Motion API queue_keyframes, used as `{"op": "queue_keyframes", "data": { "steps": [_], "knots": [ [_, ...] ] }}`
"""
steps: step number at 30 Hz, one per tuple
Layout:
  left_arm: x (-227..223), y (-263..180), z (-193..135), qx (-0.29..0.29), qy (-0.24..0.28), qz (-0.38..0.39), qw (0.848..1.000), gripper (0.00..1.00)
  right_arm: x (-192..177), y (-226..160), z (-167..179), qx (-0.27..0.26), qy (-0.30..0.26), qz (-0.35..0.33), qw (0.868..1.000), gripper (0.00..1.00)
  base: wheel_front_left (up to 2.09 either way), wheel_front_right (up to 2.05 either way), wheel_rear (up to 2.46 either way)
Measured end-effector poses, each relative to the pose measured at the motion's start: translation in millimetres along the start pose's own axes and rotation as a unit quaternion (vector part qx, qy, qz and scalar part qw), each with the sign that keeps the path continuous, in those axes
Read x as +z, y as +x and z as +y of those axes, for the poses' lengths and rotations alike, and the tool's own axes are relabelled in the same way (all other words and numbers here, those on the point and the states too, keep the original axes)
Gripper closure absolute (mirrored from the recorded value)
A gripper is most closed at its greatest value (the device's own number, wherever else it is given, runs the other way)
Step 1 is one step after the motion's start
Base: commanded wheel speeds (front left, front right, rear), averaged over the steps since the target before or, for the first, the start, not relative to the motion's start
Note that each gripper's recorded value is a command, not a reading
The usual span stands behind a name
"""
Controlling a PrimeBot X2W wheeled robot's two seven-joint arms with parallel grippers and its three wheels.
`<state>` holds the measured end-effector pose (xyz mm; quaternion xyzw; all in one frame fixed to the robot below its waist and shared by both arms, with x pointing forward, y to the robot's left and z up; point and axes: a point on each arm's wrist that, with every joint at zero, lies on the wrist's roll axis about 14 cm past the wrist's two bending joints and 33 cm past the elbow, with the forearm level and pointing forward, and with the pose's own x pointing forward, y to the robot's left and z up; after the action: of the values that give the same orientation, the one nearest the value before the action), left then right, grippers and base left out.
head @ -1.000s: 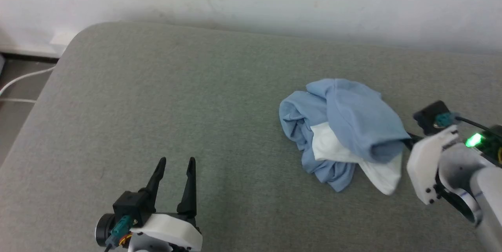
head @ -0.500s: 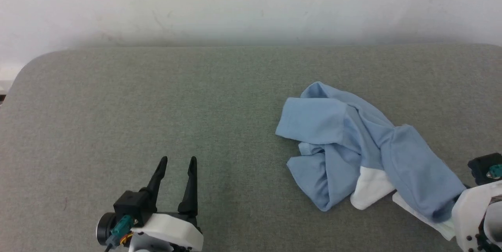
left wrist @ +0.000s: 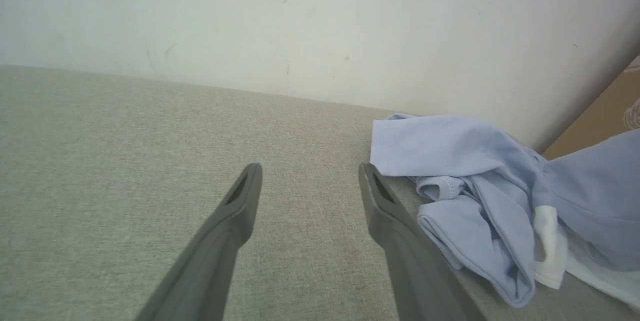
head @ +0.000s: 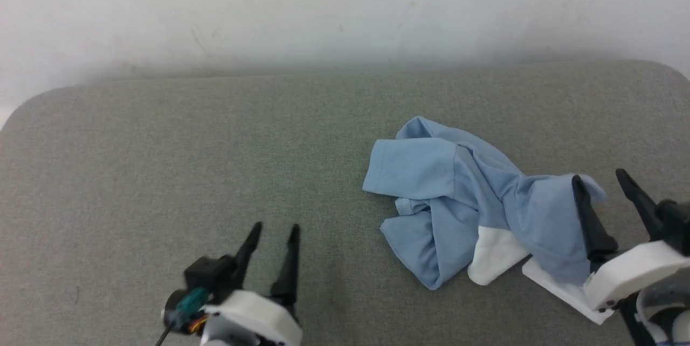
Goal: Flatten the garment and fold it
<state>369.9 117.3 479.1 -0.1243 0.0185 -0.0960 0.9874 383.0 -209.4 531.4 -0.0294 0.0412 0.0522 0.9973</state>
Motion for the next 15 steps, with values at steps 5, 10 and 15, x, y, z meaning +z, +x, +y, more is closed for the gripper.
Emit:
{"op": "queue_keyframes", "data": {
  "steps": [5, 10, 15],
  "knots": [
    [-13.6, 23.4, -28.2, -0.049, -0.007, 0.064, 0.997, 0.00, -4.7, -6.1, -0.3, -0.032, 0.021, -0.033, 0.999, 0.00, 0.00, 0.00, 0.00],
    [-21.7, 60.9, -58.5, -0.105, 0.024, 0.139, 0.984, 0.00, -15.0, -4.1, -1.9, -0.046, 0.016, -0.031, 0.998, 0.00, 0.00, 0.00, 0.00],
    [-33.9, 98.3, -70.8, -0.121, 0.058, 0.217, 0.967, 0.00, -27.2, -2.4, -17.2, -0.074, 0.007, -0.018, 0.997, 0.00, 0.00, 0.00, 0.00]
  ]
}}
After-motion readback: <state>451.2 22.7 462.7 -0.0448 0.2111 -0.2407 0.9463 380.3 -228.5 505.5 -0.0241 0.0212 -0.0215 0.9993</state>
